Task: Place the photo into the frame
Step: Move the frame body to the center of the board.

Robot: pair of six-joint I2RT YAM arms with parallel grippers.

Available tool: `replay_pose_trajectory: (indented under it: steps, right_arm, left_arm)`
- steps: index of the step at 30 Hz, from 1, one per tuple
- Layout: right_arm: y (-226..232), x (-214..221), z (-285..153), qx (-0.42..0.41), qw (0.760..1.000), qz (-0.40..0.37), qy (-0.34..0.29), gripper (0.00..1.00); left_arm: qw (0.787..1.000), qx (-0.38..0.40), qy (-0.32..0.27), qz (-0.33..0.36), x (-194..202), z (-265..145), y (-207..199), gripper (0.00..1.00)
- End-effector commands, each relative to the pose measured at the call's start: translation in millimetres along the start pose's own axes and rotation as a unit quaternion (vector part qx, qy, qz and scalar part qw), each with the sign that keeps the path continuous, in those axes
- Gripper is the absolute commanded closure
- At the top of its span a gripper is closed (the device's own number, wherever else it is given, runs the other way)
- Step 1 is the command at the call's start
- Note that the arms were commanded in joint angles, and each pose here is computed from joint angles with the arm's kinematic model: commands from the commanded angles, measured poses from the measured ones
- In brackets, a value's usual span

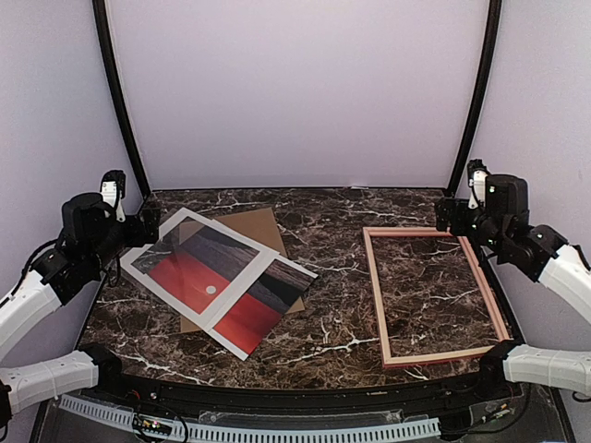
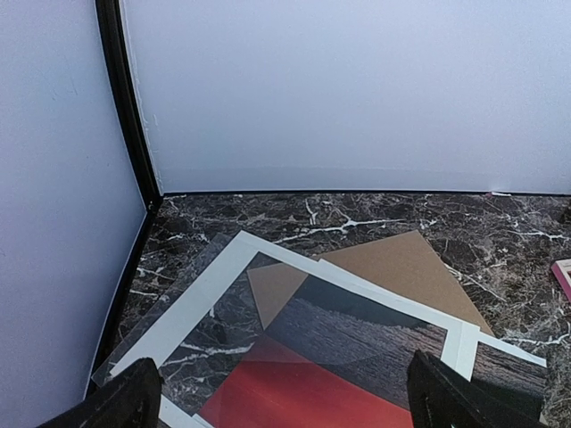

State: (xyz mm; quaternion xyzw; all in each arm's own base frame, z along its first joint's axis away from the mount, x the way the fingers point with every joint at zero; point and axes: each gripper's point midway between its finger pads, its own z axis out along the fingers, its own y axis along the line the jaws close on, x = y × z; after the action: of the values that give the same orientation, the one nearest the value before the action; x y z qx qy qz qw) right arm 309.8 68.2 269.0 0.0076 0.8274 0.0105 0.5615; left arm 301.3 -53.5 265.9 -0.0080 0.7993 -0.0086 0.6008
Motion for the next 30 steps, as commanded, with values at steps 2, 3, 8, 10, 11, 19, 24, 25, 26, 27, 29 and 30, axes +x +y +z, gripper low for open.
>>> replay_pose_trajectory:
  steps: [2,3,8,10,11,19,24,25,26,27,29,30]
  right_arm:
    - [-2,-8,2,0.016,1.0,-0.003,-0.012,0.01]
    - [-3,-8,2,0.018,1.0,-0.003,-0.009,0.01]
    - [-12,-4,5,0.05,0.999,-0.011,0.01,0.01]
    - [-24,2,8,0.091,0.995,-0.016,0.034,0.01]
    - [-32,7,11,0.116,0.992,-0.023,0.049,0.01]
    - [-110,53,46,0.195,0.965,0.035,0.17,0.01]
    - [-144,87,71,0.206,0.948,0.058,0.237,0.01]
    - [-149,95,76,0.204,0.944,0.066,0.251,0.02]
    - [-152,102,80,0.2,0.941,0.071,0.265,0.02]
    - [-156,110,85,0.199,0.937,0.075,0.278,0.03]
    - [-165,125,91,0.2,0.928,0.081,0.303,0.04]
    - [-168,132,94,0.198,0.924,0.087,0.314,0.06]
  left_arm:
    - [1.0,0.013,-0.022,-0.003,-8,-3,-4,0.01]
    - [1.0,0.013,-0.022,-0.005,-8,-3,-4,0.01]
    - [1.0,0.024,-0.017,-0.007,-6,-2,-8,0.01]
    - [1.0,0.027,-0.013,-0.007,-5,0,-10,0.01]
    - [1.0,0.029,-0.009,-0.007,-3,0,-11,0.01]
    - [0.996,0.065,0.059,0.002,14,17,-32,0.01]
    - [0.992,0.08,0.094,0.006,24,25,-40,0.01]
    - [0.992,0.084,0.098,0.005,26,26,-42,0.01]
    - [0.991,0.089,0.101,0.004,27,26,-44,0.01]
    - [0.99,0.092,0.103,0.004,28,26,-45,0.01]
    - [0.99,0.098,0.103,0.004,28,26,-48,0.01]
    - [0.99,0.102,0.102,0.003,28,26,-49,0.01]
